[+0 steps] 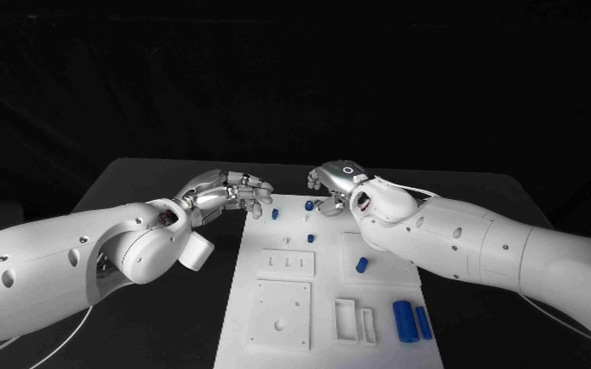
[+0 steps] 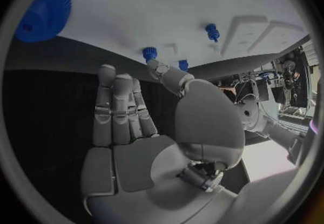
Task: Assemble the parts on the task board
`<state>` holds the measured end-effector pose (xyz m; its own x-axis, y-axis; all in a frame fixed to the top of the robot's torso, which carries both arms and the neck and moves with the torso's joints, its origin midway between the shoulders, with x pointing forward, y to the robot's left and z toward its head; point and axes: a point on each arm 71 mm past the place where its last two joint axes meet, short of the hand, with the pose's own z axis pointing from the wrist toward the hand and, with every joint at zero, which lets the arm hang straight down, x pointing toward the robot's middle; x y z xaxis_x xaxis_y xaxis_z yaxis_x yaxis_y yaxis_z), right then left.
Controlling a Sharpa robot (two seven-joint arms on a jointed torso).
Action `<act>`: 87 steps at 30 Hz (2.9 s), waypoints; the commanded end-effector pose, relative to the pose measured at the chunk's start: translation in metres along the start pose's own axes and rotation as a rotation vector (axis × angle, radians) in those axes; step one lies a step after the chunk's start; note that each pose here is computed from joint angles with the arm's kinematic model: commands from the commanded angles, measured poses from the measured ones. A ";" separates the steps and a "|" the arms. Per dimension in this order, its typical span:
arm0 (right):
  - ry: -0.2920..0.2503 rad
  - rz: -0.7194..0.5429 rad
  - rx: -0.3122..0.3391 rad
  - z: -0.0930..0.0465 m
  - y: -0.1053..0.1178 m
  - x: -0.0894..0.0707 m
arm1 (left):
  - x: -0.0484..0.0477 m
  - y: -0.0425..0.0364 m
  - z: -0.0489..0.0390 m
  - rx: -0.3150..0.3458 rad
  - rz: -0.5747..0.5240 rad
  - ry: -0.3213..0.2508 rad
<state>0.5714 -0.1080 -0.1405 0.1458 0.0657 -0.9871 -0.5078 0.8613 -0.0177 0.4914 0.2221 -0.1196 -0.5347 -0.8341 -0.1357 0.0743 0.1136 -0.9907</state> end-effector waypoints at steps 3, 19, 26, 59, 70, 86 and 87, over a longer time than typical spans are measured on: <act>-0.043 0.059 0.009 -0.007 -0.005 -0.012 | -0.0023 -0.0029 0.0001 0.014 0.004 -0.002; 0.061 0.209 0.140 -0.038 -0.076 -0.054 | -0.0100 -0.0014 0.0047 0.017 0.017 -0.025; 0.179 0.234 0.169 -0.040 -0.090 -0.045 | -0.0095 -0.0013 0.0053 0.017 0.016 -0.021; 0.269 0.219 0.193 -0.043 -0.098 -0.011 | -0.0102 -0.0003 0.0058 0.012 0.018 -0.019; 0.286 0.207 0.186 -0.045 -0.097 -0.006 | -0.0107 -0.0001 0.0058 0.011 0.018 -0.017; 0.276 0.190 0.191 -0.046 -0.101 -0.005 | -0.0112 0.0002 0.0058 0.011 0.018 -0.016; 0.273 0.189 0.191 -0.046 -0.101 -0.005 | -0.0112 0.0002 0.0058 0.010 0.018 -0.015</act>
<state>0.5830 -0.2181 -0.1394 -0.1848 0.1371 -0.9732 -0.3246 0.9261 0.1922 0.5028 0.2303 -0.1202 -0.5056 -0.8491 -0.1528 0.0798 0.1304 -0.9882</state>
